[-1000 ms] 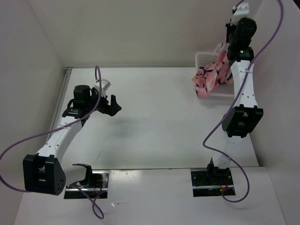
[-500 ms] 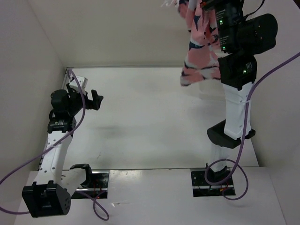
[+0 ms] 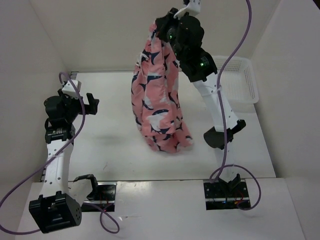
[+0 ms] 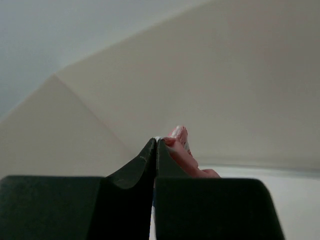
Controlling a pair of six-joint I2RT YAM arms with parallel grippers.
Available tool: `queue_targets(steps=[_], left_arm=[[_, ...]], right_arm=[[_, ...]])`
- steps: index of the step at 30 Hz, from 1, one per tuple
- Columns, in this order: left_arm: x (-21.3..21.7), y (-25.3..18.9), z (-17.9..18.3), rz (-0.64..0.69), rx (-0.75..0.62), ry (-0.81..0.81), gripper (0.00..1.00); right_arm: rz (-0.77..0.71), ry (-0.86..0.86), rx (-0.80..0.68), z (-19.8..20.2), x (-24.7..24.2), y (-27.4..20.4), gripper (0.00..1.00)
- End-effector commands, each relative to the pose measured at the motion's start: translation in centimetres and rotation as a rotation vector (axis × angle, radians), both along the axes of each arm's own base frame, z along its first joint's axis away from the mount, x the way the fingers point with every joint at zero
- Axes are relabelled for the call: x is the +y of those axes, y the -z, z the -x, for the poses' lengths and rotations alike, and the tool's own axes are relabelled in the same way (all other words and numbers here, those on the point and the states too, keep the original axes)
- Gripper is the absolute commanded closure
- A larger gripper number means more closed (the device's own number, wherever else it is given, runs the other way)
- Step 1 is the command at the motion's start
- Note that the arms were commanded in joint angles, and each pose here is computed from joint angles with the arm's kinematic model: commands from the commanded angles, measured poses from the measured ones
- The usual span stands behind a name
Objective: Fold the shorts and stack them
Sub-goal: Move the shorts to the center of the board, then flatten the shorts out
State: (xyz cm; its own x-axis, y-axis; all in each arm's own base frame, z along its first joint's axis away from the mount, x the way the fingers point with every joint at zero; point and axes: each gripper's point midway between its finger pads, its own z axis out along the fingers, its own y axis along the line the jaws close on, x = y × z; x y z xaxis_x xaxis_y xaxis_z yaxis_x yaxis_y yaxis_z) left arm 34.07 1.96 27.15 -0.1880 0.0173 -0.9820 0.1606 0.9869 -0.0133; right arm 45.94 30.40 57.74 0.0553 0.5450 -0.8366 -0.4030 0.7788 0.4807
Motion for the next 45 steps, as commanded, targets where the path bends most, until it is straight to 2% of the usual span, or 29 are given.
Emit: queue_targets(steps=[1,2,3,4,5,6,7,8,9,11,13,16,20,22,24,27,29,32,35,36,39,40,41,43,45], left_arm=[[0.3,-1.9,-1.4,-0.013,-0.049,0.017,0.00],[0.2,-2.7,-1.7,-0.015,-0.062,0.026,0.00],[0.0,-2.0,-1.8,-0.005,-0.037,0.037,0.00],[-0.4,-1.8,-2.0,0.006,-0.021,0.065,0.00],[-0.7,-1.1,-2.0,0.018,0.006,0.083,0.00],[-1.4,-0.7,-1.7,0.036,0.049,0.112,0.00],[-2.9,0.6,-1.6,0.057,0.099,0.164,0.00],[-3.6,1.4,-1.5,0.066,0.132,0.183,0.00],[-4.5,2.9,-1.3,0.081,0.192,0.206,0.00],[-7.8,5.0,-0.5,0.093,0.281,0.297,0.00],[-11.2,7.2,0.0,0.088,0.366,0.385,0.00],[-14.5,10.2,0.6,0.071,0.468,0.466,0.00],[-21.1,12.1,-0.6,-0.032,0.488,0.570,0.00],[-23.1,12.5,-1.8,-0.094,0.454,0.551,0.00],[-26.6,14.0,-1.6,-0.154,0.460,0.589,0.00],[-28.4,17.6,-0.8,-0.249,0.532,0.574,0.00],[-27.3,20.9,-0.8,-0.321,0.615,0.514,0.00],[-26.3,22.9,-1.5,-0.369,0.644,0.457,0.00],[-25.9,23.3,-1.9,-0.370,0.639,0.439,0.22],[-25.9,23.3,-1.9,-0.370,0.639,0.439,0.36],[-25.0,24.3,-0.9,-0.386,0.666,0.431,0.58],[-24.6,24.3,-0.3,-0.388,0.670,0.430,0.78],[-24.0,24.2,-0.1,-0.389,0.682,0.422,0.87],[-23.0,22.9,1.0,-0.369,0.716,0.434,1.00],[-21.2,22.3,3.3,-0.359,0.799,0.443,1.00]], right_arm=[[-0.050,0.199,0.099,1.4,-6.8,-0.4,1.00],[0.043,0.265,0.214,-1.5,-8.5,5.0,1.00],[0.080,0.305,0.266,-2.3,-10.3,7.3,1.00],[0.121,0.331,0.304,-2.8,-12.0,9.4,0.97],[0.220,0.363,0.409,-2.8,-15.6,14.6,0.91],[0.272,0.349,0.446,-2.5,-16.7,17.1,0.68],[0.383,0.309,0.558,-0.3,-17.8,23.5,0.61],[0.506,0.263,0.595,0.8,-18.3,26.8,0.55],[0.562,0.187,0.634,2.2,-17.9,29.8,0.44],[0.640,0.122,0.722,5.4,-18.4,35.4,0.38],[0.651,0.104,0.724,6.2,-18.5,36.7,0.30],[0.654,0.097,0.647,5.1,-18.0,34.8,0.30],[0.641,0.105,0.662,2.6,-17.7,35.6,0.30],[0.617,0.111,0.657,1.5,-17.8,35.6,0.30],[0.596,0.130,0.670,0.3,-18.6,36.1,0.30],[0.588,0.137,0.683,-0.8,-19.2,36.7,0.30],[0.580,0.141,0.682,-1.3,-19.6,36.7,0.30],[0.575,0.140,0.686,-2.0,-19.8,37.2,0.30],[0.572,0.135,0.693,-2.6,-19.9,38.1,0.30],[0.573,0.124,0.701,-2.9,-19.6,38.8,0.30],[0.572,0.097,0.708,-3.3,-19.1,39.7,0.30],[0.551,0.099,0.724,-3.7,-18.9,40.2,0.30],[0.539,0.102,0.723,-4.0,-18.8,40.0,0.30],[0.525,0.082,0.737,-4.2,-17.9,40.7,0.30],[0.487,0.078,0.768,-4.2,-17.1,41.3,0.30]])
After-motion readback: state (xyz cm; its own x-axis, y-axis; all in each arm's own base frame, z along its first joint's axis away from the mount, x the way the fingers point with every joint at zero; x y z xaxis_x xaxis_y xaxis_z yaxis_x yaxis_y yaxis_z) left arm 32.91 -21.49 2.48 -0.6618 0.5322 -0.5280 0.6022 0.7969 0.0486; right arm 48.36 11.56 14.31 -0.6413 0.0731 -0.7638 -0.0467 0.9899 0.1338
